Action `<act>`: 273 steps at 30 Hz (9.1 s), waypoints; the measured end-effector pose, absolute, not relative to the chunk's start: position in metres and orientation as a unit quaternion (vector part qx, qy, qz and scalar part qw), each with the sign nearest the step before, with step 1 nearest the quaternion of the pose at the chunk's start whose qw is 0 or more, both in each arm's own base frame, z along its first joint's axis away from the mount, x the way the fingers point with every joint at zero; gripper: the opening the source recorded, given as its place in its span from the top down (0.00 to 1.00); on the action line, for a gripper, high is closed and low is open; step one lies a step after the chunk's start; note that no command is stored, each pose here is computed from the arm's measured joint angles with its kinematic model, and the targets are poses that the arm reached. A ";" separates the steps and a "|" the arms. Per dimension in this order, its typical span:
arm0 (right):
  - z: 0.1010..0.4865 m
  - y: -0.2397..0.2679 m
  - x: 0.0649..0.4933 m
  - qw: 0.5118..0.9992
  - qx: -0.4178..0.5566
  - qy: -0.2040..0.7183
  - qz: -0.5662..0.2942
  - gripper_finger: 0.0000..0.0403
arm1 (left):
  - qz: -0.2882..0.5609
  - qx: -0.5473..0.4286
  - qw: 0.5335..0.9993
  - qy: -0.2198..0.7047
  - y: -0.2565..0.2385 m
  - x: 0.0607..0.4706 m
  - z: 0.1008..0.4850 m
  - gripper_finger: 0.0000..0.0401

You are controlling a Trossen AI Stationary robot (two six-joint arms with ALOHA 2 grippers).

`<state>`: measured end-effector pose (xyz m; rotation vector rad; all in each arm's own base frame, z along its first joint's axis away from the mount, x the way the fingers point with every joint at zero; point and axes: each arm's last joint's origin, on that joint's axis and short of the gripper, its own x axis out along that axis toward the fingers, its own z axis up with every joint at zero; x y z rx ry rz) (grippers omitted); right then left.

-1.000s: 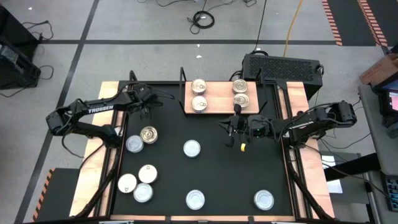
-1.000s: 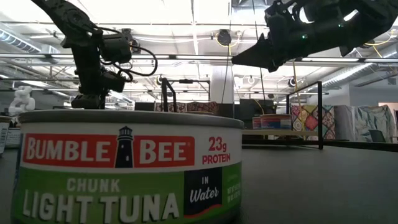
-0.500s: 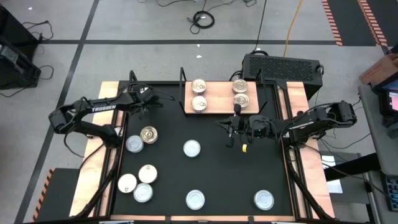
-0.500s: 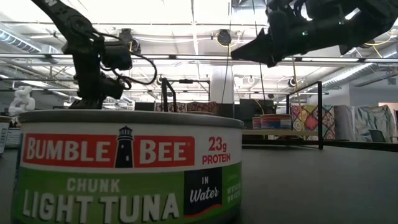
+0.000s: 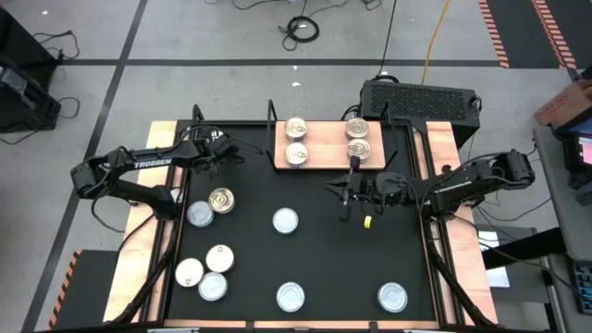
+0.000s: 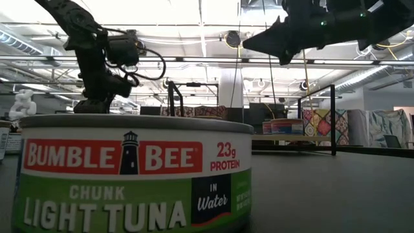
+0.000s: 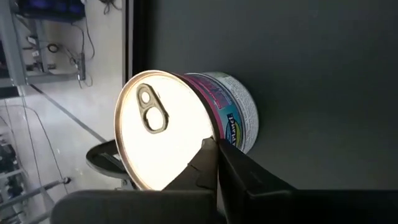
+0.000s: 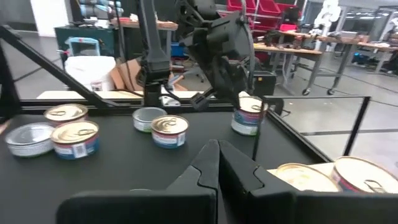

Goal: Stack canned seafood by type on shelf
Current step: Stack the blue pink tuna can on top of the other blue pink tuna can on the shelf

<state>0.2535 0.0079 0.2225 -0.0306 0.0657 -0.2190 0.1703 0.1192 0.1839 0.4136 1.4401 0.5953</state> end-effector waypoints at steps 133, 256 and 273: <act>0.220 0.004 0.232 0.966 -0.081 0.136 -0.202 1.00 | 0.129 0.290 0.781 0.537 0.190 0.374 0.249 0.95; 0.221 0.005 0.232 0.967 -0.087 0.134 -0.197 1.00 | 0.388 -0.065 0.590 0.705 -0.034 0.257 0.149 0.55; 0.221 0.005 0.232 0.968 -0.080 0.133 -0.197 1.00 | 0.348 -0.044 0.584 0.732 -0.043 0.260 0.159 0.99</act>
